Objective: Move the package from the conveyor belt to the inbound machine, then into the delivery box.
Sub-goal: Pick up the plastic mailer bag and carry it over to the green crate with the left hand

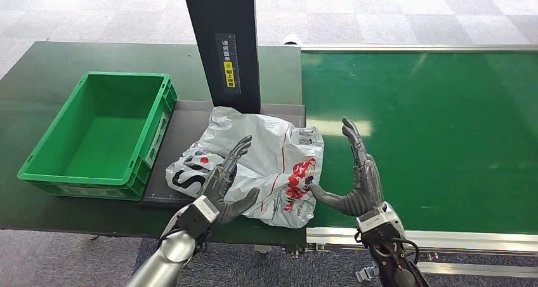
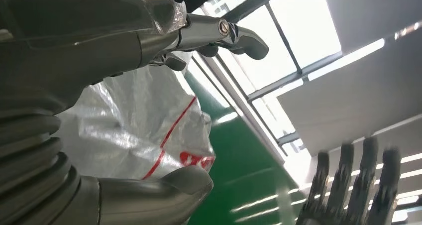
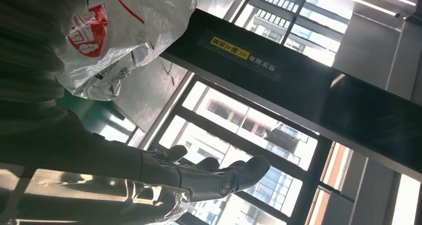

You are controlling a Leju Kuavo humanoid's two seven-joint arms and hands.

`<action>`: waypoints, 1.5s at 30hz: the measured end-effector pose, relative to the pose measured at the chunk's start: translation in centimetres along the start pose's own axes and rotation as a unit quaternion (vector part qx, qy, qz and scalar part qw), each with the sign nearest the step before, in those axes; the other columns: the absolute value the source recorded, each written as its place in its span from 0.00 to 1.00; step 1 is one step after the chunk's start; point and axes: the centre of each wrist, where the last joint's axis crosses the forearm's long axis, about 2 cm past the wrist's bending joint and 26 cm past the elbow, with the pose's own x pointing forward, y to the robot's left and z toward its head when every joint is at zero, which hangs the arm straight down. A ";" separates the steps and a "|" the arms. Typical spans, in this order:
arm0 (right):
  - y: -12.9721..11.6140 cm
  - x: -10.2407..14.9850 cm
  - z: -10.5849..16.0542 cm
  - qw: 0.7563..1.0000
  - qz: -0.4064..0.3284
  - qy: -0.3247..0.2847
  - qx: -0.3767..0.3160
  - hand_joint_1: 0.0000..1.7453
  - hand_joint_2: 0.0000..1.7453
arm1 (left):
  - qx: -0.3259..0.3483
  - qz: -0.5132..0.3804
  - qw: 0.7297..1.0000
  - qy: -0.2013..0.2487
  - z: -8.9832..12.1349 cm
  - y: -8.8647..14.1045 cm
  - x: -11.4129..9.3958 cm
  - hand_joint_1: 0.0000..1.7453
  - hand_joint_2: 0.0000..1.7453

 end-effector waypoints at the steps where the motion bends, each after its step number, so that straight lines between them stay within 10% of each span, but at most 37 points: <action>1: 0.0 0.0 0.1 1.000 -0.006 0.001 0.000 0.00 1.00 | -0.011 -0.006 1.000 0.002 0.0 -0.1 0.0 0.00 1.00; 9: -0.5 -0.5 1.5 0.998 -0.057 0.027 -0.023 0.00 1.00 | -0.123 -0.135 0.979 0.096 0.0 -1.8 -0.6 0.00 1.00; 21: 0.9 -0.4 2.2 0.997 -0.046 0.067 -0.017 0.00 1.00 | 0.008 -0.305 0.911 0.279 0.9 1.3 -3.3 0.00 1.00; 22: 1.0 -0.4 2.1 0.997 -0.045 0.067 -0.016 0.00 1.00 | 0.007 -0.308 0.908 0.282 0.9 1.3 -3.4 0.04 1.00; 26: 1.3 -0.4 2.0 0.997 -0.043 0.068 -0.015 0.00 1.00 | 0.008 -0.308 0.906 0.289 1.0 1.3 -3.6 0.92 1.00; 27: 1.3 -0.5 2.0 0.997 -0.043 0.068 -0.015 0.00 1.00 | 0.008 -0.307 0.907 0.289 1.1 1.3 -3.7 0.96 1.00; 45: 1.5 -0.6 2.0 0.996 -0.053 0.072 -0.019 0.00 1.00 | 0.059 -0.271 0.939 0.202 1.5 1.6 -3.4 1.00 1.00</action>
